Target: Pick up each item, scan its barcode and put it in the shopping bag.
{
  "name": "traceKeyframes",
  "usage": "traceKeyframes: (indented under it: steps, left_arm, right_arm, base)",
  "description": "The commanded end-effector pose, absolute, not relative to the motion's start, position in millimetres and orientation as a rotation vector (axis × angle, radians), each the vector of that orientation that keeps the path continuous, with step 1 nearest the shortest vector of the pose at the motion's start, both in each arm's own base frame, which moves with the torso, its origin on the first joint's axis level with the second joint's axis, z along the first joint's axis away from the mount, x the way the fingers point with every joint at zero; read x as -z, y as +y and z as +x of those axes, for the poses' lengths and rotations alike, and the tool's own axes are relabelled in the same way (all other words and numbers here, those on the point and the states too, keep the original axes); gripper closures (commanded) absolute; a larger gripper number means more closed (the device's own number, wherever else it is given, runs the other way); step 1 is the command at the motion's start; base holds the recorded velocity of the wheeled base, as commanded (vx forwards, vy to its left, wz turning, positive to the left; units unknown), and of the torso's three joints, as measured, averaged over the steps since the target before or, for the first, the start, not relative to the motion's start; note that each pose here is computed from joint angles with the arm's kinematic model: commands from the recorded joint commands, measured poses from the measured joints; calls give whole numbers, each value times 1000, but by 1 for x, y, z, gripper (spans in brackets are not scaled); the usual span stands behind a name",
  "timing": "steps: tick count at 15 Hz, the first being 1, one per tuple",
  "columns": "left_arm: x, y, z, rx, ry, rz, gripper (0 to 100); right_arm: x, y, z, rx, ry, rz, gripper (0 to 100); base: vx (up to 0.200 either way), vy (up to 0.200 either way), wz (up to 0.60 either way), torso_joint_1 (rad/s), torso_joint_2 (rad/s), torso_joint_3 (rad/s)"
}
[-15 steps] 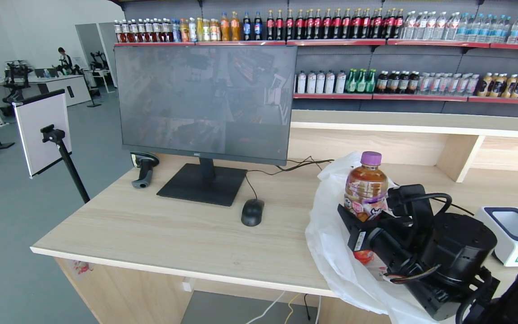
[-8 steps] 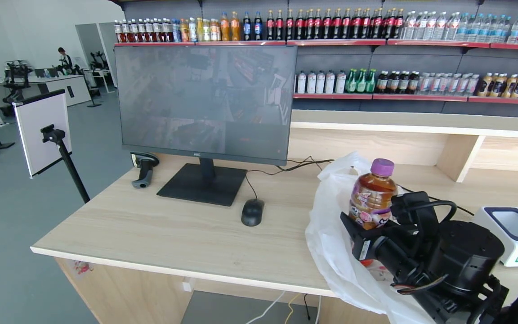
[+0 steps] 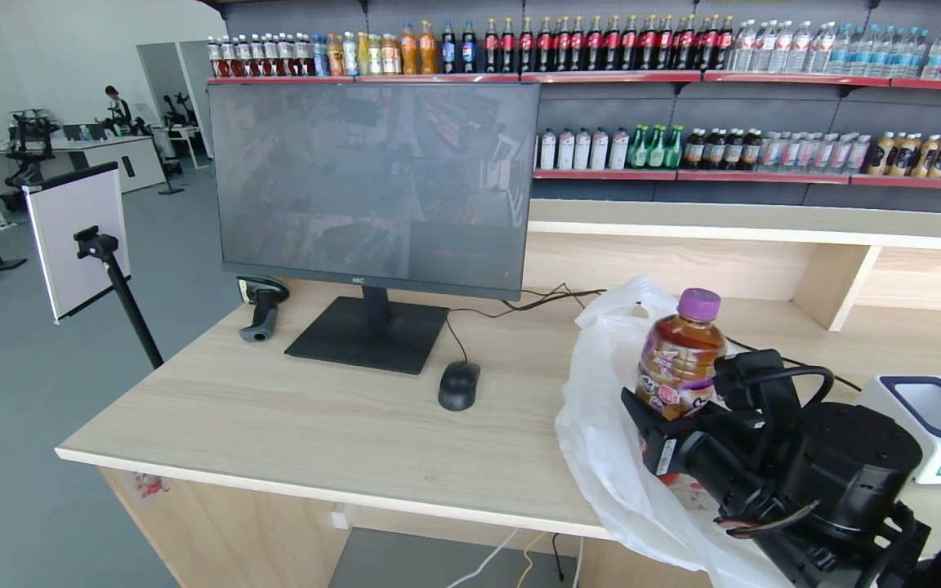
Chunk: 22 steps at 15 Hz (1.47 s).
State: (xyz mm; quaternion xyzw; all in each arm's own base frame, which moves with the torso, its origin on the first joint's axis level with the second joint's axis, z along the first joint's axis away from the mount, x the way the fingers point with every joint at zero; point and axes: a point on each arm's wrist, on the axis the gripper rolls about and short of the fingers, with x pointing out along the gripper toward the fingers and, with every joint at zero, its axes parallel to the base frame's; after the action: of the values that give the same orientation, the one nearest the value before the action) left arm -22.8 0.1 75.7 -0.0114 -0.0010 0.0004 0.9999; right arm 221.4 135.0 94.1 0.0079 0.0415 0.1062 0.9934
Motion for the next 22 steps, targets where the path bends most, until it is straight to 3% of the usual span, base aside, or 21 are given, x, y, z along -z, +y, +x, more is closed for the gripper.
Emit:
traceKeyframes:
  steps: [1,6,7,14,22]
  left_arm:
    - [-76,0,-23,-3,-2,-23,0]
    - [-76,0,-23,0,-2,-23,0]
    - [-76,0,-23,-1,-3,-23,0]
    - [-76,0,-23,-1,-3,-23,0]
    - [-76,0,-23,-2,-2,-23,0]
  right_arm:
    - [-94,134,221,-214,84,15,100]
    - [-95,135,222,-214,79,24,100]
    - [-94,135,221,-214,83,22,0]
    - [-99,128,211,-187,82,33,0]
    - [-134,109,183,-180,-44,96,0]
  base:
    - [0,0,0,0,0,0]
    - [0,0,0,0,0,0]
    - [0,0,0,0,0,0]
    - [0,0,0,0,0,0]
    - [0,0,0,0,0,0]
